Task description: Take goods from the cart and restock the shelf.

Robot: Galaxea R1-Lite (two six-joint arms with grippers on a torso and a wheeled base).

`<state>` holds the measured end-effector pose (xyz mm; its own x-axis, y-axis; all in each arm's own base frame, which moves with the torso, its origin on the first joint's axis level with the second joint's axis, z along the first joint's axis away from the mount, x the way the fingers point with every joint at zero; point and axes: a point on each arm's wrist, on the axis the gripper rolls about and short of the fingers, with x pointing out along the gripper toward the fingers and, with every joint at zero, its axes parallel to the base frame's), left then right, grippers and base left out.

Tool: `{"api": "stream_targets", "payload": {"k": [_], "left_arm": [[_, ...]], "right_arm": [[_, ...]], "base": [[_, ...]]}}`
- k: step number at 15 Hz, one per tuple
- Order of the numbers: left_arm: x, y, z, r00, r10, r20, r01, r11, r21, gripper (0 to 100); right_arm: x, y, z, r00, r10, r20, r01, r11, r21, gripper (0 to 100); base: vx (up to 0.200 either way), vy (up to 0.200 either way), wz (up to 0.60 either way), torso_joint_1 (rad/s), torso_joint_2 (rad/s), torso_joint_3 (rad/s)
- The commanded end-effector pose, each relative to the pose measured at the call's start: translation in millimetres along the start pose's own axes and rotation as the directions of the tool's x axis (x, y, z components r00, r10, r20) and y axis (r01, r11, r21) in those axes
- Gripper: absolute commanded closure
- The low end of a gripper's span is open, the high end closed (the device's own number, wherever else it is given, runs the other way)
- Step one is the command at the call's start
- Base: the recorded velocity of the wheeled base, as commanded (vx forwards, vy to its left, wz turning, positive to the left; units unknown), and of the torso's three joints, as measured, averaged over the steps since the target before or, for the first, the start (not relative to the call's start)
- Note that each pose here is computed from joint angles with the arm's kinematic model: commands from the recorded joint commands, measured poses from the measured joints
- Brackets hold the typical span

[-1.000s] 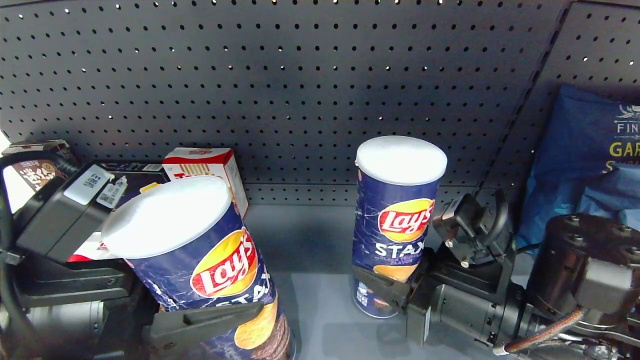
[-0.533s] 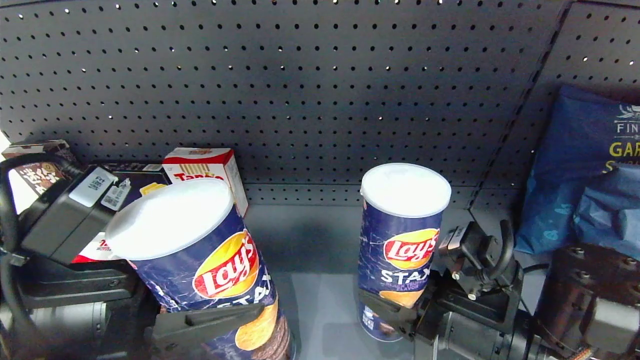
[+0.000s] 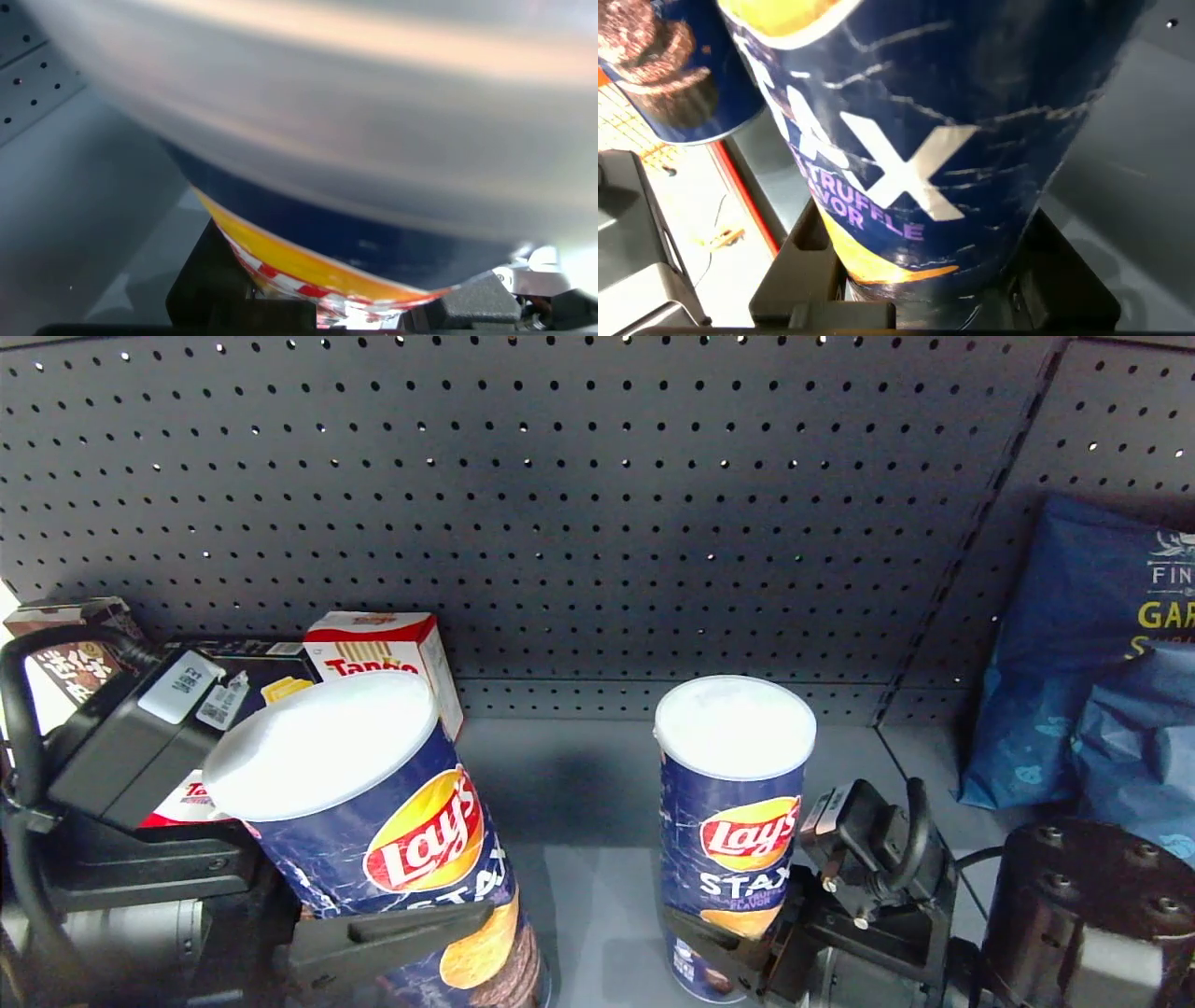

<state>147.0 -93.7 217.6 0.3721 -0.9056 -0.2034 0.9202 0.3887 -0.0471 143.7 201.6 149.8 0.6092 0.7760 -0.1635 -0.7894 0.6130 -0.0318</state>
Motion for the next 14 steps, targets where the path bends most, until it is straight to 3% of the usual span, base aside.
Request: {"api": "stream_targets", "payload": {"k": [1, 5, 6, 14], "left_arm": [[0.3, 0.1, -0.6, 1.0, -0.001, -0.002, 0.001, 1.0, -0.002, 100], [0.3, 0.1, -1.0, 1.0, -0.001, -0.003, 0.001, 1.0, -0.003, 100], [0.3, 0.1, -1.0, 1.0, -0.001, -0.003, 0.001, 1.0, -0.003, 100], [0.0, -0.1, -0.4, 1.0, -0.001, -0.001, 0.001, 1.0, -0.001, 100]], "right_arm": [[2.7, 0.4, -2.4, 1.0, 0.001, -0.004, -0.001, 1.0, -0.001, 100], [3.9, 0.9, -5.0, 1.0, 0.001, -0.012, -0.001, 1.0, -0.006, 100], [3.3, 0.7, -5.3, 1.0, -0.007, -0.012, 0.007, 1.0, -0.006, 0], [-54.0, -3.0, -16.3, 1.0, -0.022, -0.005, 0.022, 1.0, -0.012, 0]], "base": [[0.0, 0.0, 0.0, 0.0, 0.0, 0.0], [0.0, 0.0, 0.0, 0.0, 0.0, 0.0], [0.0, 0.0, 0.0, 0.0, 0.0, 0.0], [0.0, 0.0, 0.0, 0.0, 0.0, 0.0]]}}
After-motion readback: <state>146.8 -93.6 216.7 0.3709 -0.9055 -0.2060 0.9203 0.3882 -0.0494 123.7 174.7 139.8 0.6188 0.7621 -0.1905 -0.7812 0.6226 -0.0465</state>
